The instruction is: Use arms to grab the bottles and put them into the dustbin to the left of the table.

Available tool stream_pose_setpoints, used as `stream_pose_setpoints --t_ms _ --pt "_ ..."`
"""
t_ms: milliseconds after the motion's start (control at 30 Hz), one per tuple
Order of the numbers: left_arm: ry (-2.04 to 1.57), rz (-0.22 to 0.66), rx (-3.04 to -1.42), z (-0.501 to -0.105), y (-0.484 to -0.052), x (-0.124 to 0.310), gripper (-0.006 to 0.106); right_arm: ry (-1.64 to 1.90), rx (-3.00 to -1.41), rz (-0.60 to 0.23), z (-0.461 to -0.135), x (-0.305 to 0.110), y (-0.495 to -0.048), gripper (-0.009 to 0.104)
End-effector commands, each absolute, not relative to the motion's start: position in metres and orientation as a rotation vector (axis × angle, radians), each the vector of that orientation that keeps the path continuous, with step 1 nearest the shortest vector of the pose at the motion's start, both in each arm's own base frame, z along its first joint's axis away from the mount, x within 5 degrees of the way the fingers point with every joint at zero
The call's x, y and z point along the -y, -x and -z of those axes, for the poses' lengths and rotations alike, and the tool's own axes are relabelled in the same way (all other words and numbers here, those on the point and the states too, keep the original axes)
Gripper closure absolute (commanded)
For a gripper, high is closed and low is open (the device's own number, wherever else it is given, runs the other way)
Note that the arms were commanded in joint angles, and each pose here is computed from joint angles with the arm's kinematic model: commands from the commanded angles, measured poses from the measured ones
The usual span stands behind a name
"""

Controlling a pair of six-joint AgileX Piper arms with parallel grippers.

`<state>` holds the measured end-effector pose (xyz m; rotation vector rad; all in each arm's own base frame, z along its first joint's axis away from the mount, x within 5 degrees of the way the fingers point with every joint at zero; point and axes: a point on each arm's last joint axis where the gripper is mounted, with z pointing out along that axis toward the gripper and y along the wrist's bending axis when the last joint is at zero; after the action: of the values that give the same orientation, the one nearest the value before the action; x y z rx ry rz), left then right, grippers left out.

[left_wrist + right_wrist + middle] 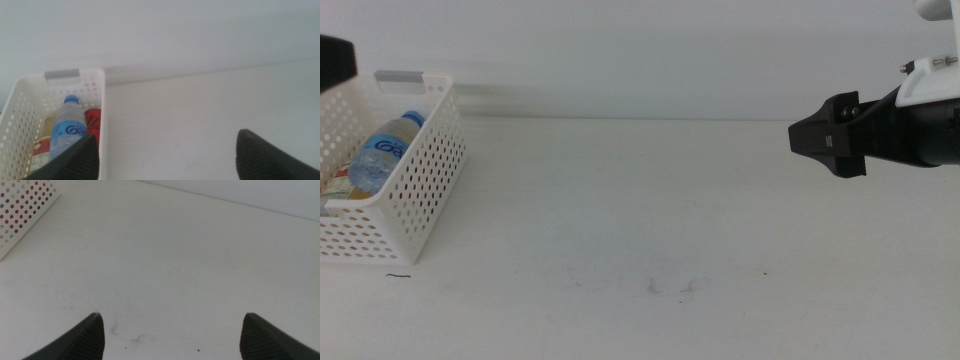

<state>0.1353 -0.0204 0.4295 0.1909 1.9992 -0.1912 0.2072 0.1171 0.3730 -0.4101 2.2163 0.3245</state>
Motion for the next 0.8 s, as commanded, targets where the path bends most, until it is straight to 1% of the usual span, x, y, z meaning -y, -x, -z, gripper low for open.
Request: stream_pose_setpoints --t_ms 0,33,367,433,533,600,700,767 --pt "-0.179 0.222 -1.957 -0.433 -0.128 0.022 0.007 0.415 -2.206 -0.321 -0.374 -0.117 -0.206 0.006" --pt "-0.177 0.233 -1.945 -0.434 -0.126 0.023 0.007 0.415 -2.206 -0.321 -0.374 -0.117 -0.206 0.006" --pt "-0.18 0.225 -1.919 -0.437 -0.119 0.022 0.007 0.415 -2.206 -0.321 -0.374 -0.117 -0.206 0.006" --pt "-0.176 0.222 -1.924 -0.433 -0.121 0.022 0.007 0.356 -2.197 -0.318 -0.371 -0.103 -0.202 0.006" --pt "-0.145 0.155 -1.868 -0.417 -0.126 0.017 0.007 0.272 -2.202 -0.215 -0.36 -0.075 -0.198 0.006" --pt "-0.116 0.085 -1.778 -0.395 -0.123 0.011 0.007 0.178 -2.165 -0.169 -0.349 -0.053 -0.189 0.006" --pt "-0.114 -0.018 -1.667 -0.36 -0.109 0.005 0.007 0.017 -2.047 -0.099 -0.332 -0.019 -0.166 0.006" --pt "-0.13 -0.061 -1.644 -0.334 -0.096 0.004 0.007 -0.05 -1.945 -0.062 -0.316 -0.005 -0.144 0.006"
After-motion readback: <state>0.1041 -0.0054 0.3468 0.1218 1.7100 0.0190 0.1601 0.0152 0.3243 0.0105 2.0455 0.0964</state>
